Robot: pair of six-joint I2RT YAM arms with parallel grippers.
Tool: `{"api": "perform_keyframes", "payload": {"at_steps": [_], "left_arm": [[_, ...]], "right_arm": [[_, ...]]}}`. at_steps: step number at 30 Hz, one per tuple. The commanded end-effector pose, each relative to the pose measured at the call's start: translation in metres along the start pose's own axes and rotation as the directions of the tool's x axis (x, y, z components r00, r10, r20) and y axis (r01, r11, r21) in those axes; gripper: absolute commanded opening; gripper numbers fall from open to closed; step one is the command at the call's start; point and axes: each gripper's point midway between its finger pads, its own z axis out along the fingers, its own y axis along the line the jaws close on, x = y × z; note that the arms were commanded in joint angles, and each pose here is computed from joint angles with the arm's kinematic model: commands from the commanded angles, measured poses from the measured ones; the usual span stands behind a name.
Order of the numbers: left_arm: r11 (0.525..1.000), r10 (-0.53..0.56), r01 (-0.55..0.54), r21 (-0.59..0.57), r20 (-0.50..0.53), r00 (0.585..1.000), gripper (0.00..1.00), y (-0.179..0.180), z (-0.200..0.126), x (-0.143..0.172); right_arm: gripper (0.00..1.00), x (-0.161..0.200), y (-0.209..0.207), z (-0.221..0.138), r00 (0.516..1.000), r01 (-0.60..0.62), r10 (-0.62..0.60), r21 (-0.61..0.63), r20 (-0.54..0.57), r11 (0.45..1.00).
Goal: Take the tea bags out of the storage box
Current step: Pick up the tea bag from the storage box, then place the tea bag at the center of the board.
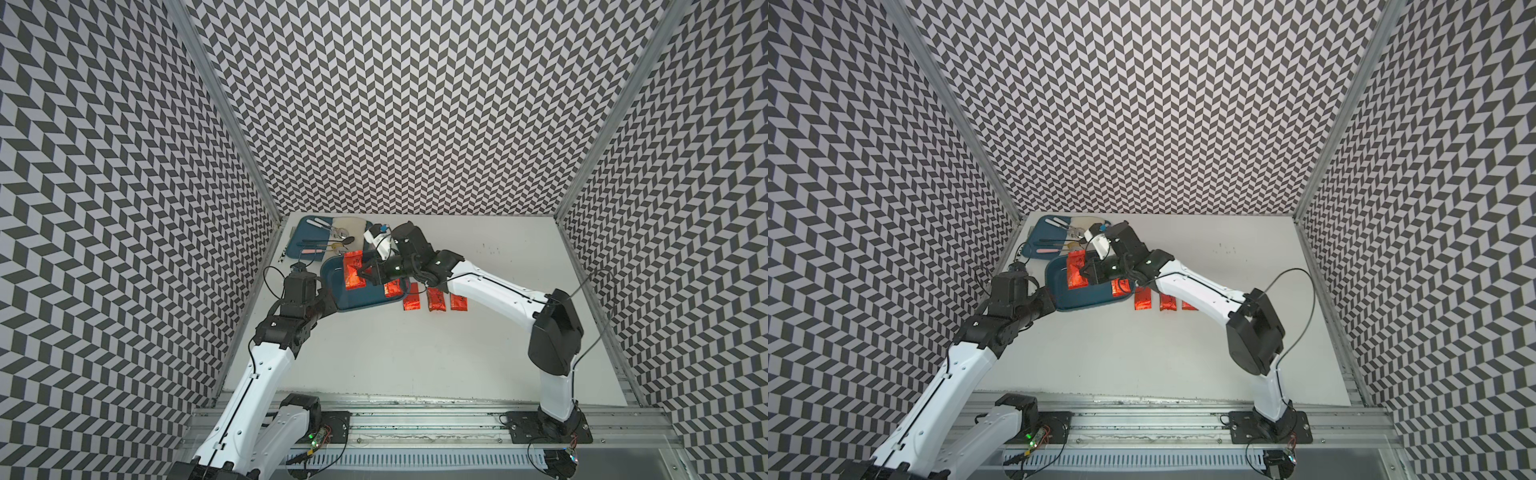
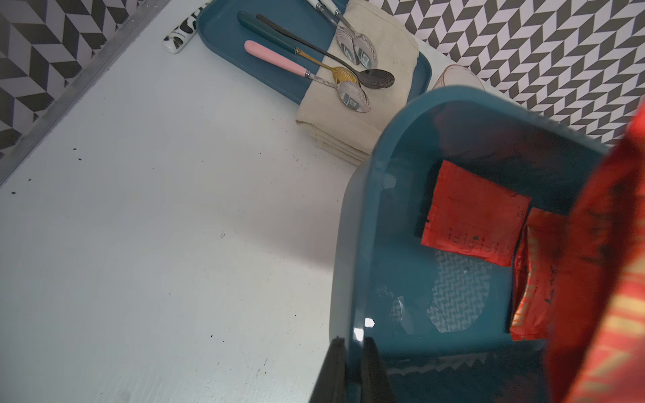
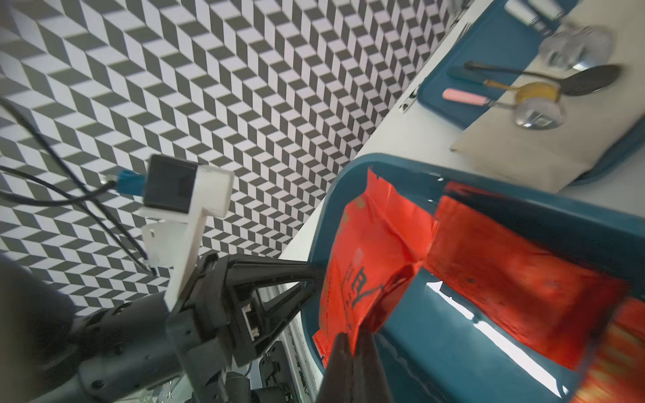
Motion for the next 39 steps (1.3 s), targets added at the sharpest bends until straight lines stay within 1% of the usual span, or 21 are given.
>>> {"api": "perform_keyframes", "payload": {"at_steps": [1,3,4,7,9,12,15,16,19,21,24,29,33,38,39], "left_arm": [[1.000,-0.020,0.019,0.003,0.042,0.999,0.00,-0.003,-0.004,-0.011],[1.000,-0.020,0.020,0.004,0.046,0.999,0.00,-0.003,-0.004,-0.011],[1.000,-0.021,0.021,0.005,0.048,0.999,0.00,-0.003,-0.005,-0.012],[1.000,-0.021,0.021,0.014,0.056,0.998,0.00,-0.004,-0.006,-0.013],[1.000,-0.023,0.022,0.012,0.057,0.998,0.00,-0.003,-0.007,-0.013],[1.000,-0.025,0.024,0.016,0.067,0.997,0.00,-0.004,-0.009,-0.015],[1.000,-0.026,0.024,0.020,0.072,0.997,0.00,-0.004,-0.011,-0.015],[0.999,-0.027,0.025,0.022,0.077,0.997,0.00,-0.004,-0.012,-0.016],[0.999,-0.025,0.023,0.024,0.073,0.997,0.00,-0.005,-0.011,-0.015],[0.999,-0.023,0.021,0.024,0.071,0.997,0.00,-0.005,-0.011,-0.015],[0.999,-0.023,0.021,0.025,0.074,0.997,0.00,-0.005,-0.011,-0.016],[0.999,-0.024,0.022,0.026,0.075,0.997,0.00,-0.005,-0.012,-0.016],[0.999,-0.024,0.021,0.030,0.075,0.997,0.00,-0.006,-0.012,-0.016],[0.999,-0.025,0.023,0.032,0.077,0.997,0.00,-0.006,-0.013,-0.016],[0.999,-0.023,0.020,0.032,0.076,0.997,0.00,-0.006,-0.012,-0.016]], "right_arm": [[0.04,-0.008,-0.023,-0.058,0.997,-0.012,0.007,0.060,0.077,0.998],[0.03,-0.001,-0.035,-0.088,0.993,-0.035,0.027,0.075,0.114,0.997],[0.02,0.009,-0.042,-0.102,0.992,-0.048,0.038,0.082,0.119,0.995],[0.02,0.048,-0.063,-0.129,0.991,-0.076,0.061,0.133,0.116,0.988],[0.02,0.080,-0.074,-0.136,0.990,-0.109,0.095,0.148,0.104,0.983],[0.02,0.130,-0.080,-0.134,0.983,-0.179,0.174,0.083,0.059,0.980],[0.00,0.169,-0.082,-0.121,0.966,-0.256,0.256,0.008,0.021,0.967],[0.00,0.178,-0.079,-0.115,0.965,-0.261,0.261,-0.011,0.001,0.965],[0.00,0.203,-0.069,-0.090,0.975,-0.212,0.211,-0.018,-0.068,0.977],[0.00,0.215,-0.066,-0.077,0.974,-0.205,0.201,-0.029,-0.108,0.978],[0.00,0.224,-0.076,-0.068,0.967,-0.235,0.232,-0.019,-0.107,0.972],[0.00,0.231,-0.095,-0.062,0.972,-0.204,0.210,0.059,-0.108,0.977],[0.00,0.241,-0.102,-0.057,0.966,-0.214,0.223,0.076,-0.134,0.974],[0.00,0.247,-0.111,-0.056,0.963,-0.229,0.241,0.103,-0.123,0.968],[0.02,0.249,-0.113,-0.056,0.962,-0.231,0.244,0.108,-0.124,0.967]]}}
